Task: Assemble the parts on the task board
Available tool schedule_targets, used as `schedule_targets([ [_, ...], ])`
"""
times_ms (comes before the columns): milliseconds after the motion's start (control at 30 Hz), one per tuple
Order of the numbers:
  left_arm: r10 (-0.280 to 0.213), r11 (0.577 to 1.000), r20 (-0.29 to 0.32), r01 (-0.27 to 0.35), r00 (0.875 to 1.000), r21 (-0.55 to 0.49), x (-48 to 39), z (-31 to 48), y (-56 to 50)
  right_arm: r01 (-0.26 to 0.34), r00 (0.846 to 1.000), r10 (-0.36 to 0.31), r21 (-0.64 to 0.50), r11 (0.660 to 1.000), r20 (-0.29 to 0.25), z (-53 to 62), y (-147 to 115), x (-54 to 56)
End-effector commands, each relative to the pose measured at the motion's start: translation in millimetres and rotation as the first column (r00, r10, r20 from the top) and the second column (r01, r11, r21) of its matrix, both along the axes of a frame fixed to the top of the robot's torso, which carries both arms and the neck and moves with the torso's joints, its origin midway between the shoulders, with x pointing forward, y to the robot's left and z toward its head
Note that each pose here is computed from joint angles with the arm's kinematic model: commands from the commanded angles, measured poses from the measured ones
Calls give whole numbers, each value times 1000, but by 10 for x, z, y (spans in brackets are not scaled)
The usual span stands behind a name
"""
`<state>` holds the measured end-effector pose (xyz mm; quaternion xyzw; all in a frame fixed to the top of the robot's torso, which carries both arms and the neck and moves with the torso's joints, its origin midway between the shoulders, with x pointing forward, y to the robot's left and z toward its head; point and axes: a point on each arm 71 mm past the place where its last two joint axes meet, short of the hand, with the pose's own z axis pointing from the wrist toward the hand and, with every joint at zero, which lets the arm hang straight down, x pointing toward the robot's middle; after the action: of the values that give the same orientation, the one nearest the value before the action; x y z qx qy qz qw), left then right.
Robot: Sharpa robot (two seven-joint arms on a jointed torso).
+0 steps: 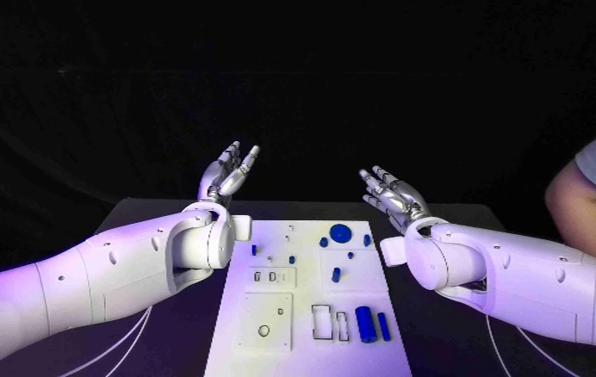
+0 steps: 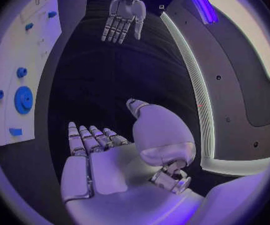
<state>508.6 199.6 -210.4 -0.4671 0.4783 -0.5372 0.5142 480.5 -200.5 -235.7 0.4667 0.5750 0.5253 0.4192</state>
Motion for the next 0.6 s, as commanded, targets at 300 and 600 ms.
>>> schedule_targets([
  [300,-68,996,31,69,997,-52,6,50,152,-136,975,177,-265,955,137,118,-122,165],
  [600,-167,985,23,168,986,-33,-76,100,160,-121,934,280,-539,834,223,274,-190,306],
])
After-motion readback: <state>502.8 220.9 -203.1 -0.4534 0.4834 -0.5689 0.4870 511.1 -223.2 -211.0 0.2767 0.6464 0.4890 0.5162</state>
